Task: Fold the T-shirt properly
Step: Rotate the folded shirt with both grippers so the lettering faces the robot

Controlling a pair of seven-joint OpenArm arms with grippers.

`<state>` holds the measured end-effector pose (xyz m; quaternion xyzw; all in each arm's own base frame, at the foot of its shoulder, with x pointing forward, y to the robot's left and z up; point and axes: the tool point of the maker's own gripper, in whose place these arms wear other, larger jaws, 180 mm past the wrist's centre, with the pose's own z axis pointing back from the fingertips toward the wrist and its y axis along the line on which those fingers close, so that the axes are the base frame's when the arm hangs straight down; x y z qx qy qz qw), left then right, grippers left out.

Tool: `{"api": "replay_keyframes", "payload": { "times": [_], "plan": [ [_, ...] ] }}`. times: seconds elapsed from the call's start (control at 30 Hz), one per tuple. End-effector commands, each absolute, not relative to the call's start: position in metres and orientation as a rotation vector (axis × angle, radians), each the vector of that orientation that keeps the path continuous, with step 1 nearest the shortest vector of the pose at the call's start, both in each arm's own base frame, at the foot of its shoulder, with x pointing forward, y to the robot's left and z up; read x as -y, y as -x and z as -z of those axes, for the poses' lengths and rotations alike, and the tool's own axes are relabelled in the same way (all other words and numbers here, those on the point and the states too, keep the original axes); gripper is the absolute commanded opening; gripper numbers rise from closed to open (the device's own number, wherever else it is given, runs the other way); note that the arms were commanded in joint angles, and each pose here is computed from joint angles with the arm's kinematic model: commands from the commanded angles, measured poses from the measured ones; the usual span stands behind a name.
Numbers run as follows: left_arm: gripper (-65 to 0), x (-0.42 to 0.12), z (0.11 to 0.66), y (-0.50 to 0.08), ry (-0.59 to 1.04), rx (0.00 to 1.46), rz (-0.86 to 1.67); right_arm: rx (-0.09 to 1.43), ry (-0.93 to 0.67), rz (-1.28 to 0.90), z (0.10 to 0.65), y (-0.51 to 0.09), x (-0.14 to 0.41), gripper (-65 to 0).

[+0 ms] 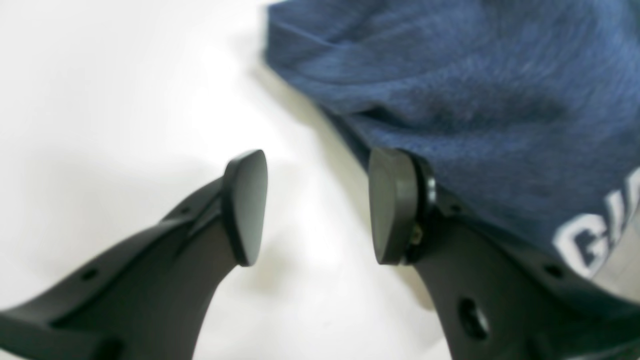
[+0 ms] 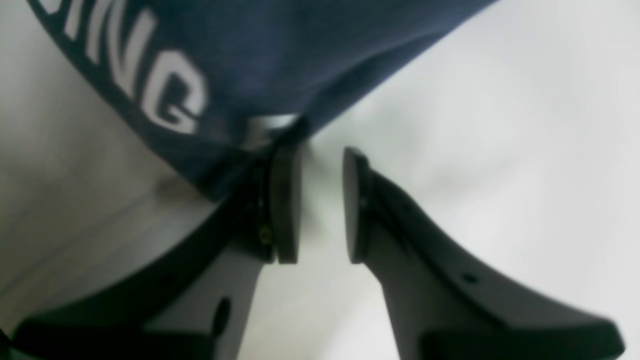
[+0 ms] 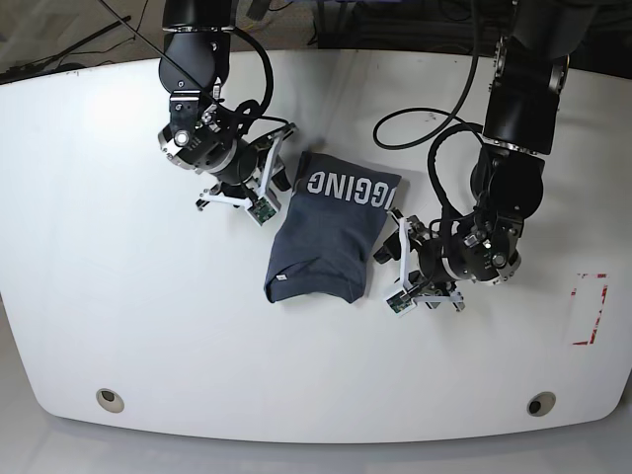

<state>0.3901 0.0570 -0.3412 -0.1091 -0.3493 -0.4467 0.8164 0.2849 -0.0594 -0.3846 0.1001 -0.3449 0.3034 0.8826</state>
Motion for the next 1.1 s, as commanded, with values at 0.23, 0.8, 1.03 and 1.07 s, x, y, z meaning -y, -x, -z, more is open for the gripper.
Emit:
{"api": "replay_keyframes", "payload": {
  "times": [0.23, 0.8, 1.03, 1.07],
  "plan": [
    [-34.9, -0.049, 0.283, -0.351, 0.168, 0.912, 0.992, 0.836, -0.062, -0.659, 0.316, -0.308, 0.075, -51.8],
    [-35.0, -0.04, 0.336, -0.296, 0.274, 0.775, 0.952, 0.864, -0.211, -0.633, 0.323, -0.348, 0.031, -51.8],
    [-35.0, -0.039, 0.397, -0.281, 0.416, 0.675, 0.841, 0.797, -0.386, -0.57, 0.397, -0.344, 0.019, -51.8],
    [-35.0, -0.041, 0.407, -0.279, 0.435, 0.657, 0.818, 0.8, -0.402, -0.56, 0.404, -0.346, 0.02, -51.8]
  ]
}}
